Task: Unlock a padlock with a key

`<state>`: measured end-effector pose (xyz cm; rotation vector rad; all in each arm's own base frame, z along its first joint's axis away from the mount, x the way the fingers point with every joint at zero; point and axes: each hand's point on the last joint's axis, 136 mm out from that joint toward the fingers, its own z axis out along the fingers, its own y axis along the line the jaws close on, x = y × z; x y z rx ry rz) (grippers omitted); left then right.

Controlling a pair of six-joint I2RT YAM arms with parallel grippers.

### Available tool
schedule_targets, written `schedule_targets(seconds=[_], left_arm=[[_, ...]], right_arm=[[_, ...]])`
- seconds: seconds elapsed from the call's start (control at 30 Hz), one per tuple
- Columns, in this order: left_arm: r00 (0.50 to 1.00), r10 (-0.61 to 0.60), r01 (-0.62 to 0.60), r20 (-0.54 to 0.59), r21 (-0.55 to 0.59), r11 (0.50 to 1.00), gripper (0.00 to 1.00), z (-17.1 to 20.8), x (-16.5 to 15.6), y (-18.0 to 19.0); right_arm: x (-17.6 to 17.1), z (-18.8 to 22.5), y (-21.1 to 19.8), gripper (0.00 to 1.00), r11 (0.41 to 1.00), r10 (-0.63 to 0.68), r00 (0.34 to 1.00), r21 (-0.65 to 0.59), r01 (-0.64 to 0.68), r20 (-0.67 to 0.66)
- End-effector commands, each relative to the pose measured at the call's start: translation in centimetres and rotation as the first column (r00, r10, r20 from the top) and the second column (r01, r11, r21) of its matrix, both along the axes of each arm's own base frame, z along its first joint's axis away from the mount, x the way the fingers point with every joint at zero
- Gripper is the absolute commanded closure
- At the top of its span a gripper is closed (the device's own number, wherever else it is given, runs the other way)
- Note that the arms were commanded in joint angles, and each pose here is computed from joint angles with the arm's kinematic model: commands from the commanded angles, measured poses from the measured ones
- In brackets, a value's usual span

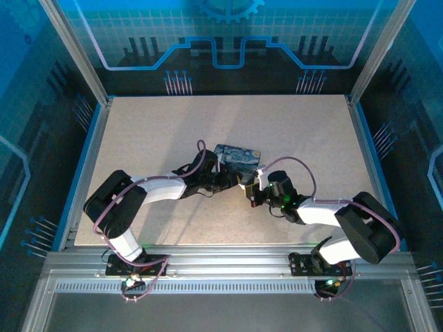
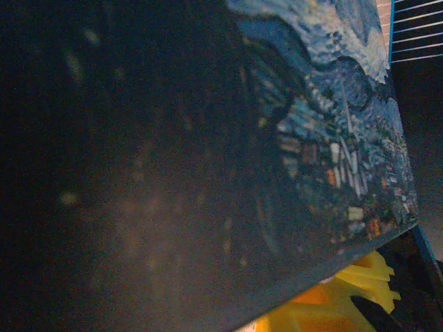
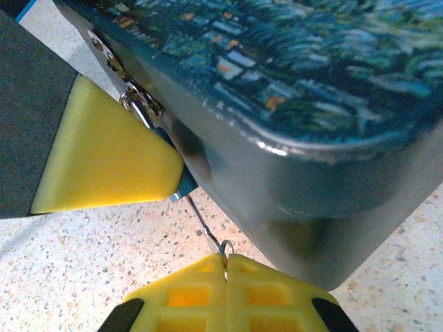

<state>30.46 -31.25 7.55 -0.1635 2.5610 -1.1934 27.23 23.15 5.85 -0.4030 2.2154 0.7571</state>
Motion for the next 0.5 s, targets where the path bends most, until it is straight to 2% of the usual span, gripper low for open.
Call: schedule_targets(seconds=[0.0,0.47], left_arm=[[0.999,-0.034,0.034,0.014,-0.052,0.998,0.84,2.2,-0.4,-0.9],[0.999,-0.033,0.033,0.009,-0.054,0.998,0.84,2.2,-0.5,-0.8]], right_arm=[[1.5,2.0,0.7,0.99,1.000,-0.012,0.996,0.016,0.011,0.092],[1.4,2.3,1.8,0.99,0.998,0.025,0.995,0.061,-0.031,0.102]])
